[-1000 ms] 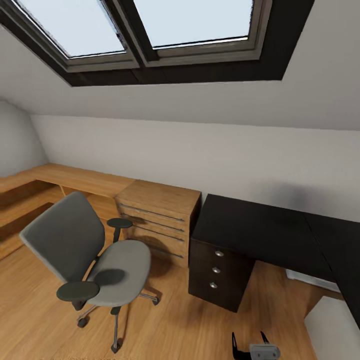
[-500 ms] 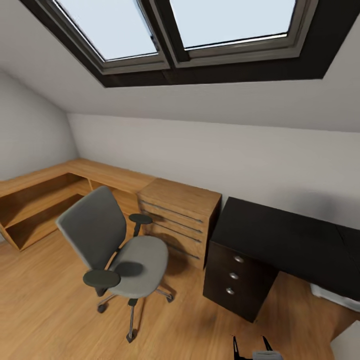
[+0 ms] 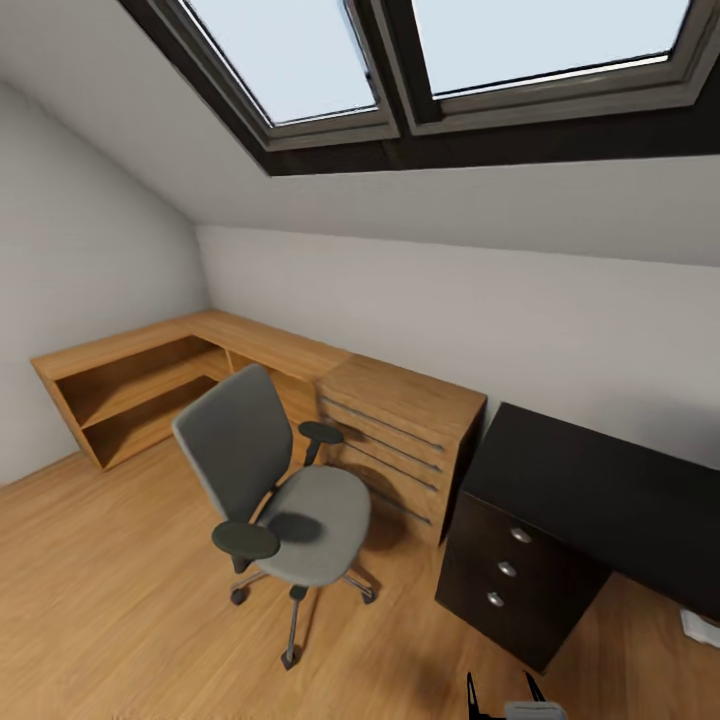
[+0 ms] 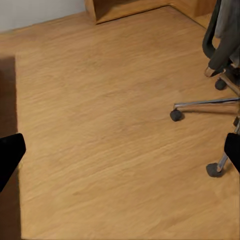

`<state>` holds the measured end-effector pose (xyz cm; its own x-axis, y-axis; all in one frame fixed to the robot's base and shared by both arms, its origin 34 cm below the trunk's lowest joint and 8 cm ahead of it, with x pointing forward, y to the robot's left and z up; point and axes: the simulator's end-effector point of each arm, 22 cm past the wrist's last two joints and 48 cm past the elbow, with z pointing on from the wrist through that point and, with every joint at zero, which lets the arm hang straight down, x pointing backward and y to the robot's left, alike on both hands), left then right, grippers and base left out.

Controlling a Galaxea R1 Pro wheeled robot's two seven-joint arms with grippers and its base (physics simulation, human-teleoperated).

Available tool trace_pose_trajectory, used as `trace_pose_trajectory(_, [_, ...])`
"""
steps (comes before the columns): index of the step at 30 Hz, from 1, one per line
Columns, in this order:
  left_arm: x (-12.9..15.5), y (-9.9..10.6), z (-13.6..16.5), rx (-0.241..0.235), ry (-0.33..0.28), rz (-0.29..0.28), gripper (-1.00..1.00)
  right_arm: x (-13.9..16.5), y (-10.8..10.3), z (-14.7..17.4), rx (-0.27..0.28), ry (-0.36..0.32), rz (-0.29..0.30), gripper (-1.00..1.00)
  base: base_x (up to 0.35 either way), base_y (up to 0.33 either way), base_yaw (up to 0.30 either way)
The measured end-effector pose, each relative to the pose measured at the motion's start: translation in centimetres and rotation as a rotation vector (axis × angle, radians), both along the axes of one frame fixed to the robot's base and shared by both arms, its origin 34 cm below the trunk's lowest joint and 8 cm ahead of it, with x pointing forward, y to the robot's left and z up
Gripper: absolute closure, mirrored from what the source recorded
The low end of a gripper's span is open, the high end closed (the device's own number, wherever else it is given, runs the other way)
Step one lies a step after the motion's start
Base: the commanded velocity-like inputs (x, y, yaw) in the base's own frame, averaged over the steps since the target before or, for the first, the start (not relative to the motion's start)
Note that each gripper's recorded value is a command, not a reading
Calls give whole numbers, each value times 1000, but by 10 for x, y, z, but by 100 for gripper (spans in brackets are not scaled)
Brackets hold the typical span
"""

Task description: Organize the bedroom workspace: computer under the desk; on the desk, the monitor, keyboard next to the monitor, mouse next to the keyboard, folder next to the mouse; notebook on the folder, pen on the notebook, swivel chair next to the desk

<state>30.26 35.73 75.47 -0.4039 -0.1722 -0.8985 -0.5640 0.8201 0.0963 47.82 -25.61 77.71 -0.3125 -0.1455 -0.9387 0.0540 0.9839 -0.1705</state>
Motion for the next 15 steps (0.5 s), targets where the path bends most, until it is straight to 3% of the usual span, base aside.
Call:
trace_pose_trajectory(4, [-4,2,15,29,-81,6,-100,0,0,0,0,0,0,-100,0,0,284])
trace_pose_trajectory(15, [-13,-6,8,16,-54,8,-100,0,0,0,0,0,0,-100,0,0,284])
